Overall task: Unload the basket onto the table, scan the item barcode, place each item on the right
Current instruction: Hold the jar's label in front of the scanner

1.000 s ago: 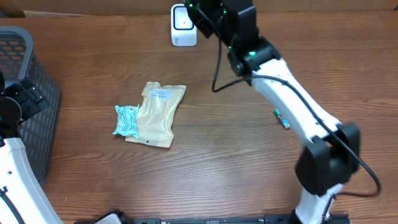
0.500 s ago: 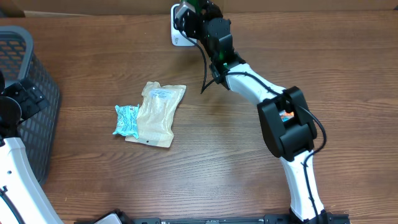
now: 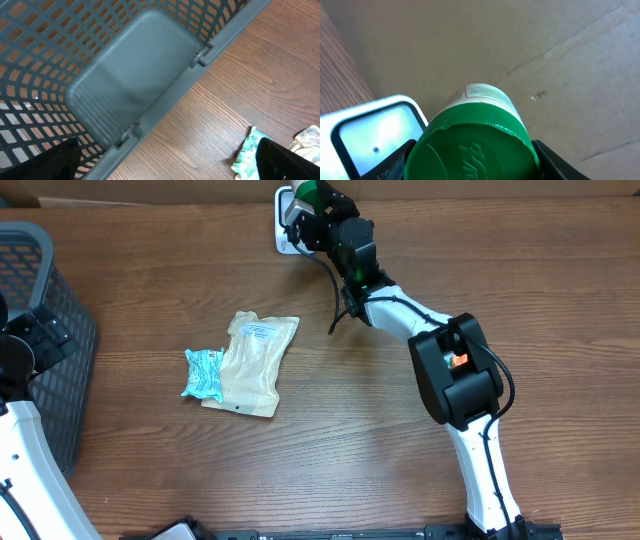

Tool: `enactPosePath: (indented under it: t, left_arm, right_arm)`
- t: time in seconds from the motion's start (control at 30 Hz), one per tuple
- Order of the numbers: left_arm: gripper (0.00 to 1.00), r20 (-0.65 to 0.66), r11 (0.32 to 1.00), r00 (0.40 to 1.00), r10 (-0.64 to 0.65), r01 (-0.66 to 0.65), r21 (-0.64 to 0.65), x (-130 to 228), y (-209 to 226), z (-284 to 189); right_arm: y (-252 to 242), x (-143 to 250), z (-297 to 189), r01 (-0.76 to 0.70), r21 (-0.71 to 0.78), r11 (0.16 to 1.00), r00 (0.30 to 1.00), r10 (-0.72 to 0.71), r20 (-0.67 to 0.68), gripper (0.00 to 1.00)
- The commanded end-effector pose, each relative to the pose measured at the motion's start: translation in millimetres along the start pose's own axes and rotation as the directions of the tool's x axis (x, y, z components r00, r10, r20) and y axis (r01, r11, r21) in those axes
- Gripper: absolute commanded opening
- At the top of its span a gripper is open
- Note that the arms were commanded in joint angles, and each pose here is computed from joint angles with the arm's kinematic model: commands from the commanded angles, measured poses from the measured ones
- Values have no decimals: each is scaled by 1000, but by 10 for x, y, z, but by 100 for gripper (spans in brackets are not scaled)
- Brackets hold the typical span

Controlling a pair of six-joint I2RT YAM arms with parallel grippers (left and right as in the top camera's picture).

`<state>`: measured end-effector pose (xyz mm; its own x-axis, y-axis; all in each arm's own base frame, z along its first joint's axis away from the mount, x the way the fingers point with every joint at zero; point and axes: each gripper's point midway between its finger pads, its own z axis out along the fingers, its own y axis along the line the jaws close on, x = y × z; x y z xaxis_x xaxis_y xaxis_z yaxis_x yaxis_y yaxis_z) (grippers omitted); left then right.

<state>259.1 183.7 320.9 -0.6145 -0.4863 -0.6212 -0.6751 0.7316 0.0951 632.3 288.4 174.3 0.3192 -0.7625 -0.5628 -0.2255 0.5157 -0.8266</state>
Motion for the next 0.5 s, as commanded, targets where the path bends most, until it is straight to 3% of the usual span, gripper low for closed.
enactPosePath:
  t: [0.0, 0.47]
  left_arm:
    - [100, 6, 1000, 1000, 12, -12, -14, -26, 26, -3]
    - [100, 6, 1000, 1000, 12, -12, -14, -26, 26, -3]
  right_arm:
    - [-116, -57, 76, 142, 36, 989, 989, -144, 38, 29]
    - [-118, -180, 122, 246, 13, 969, 966, -247, 81, 29]
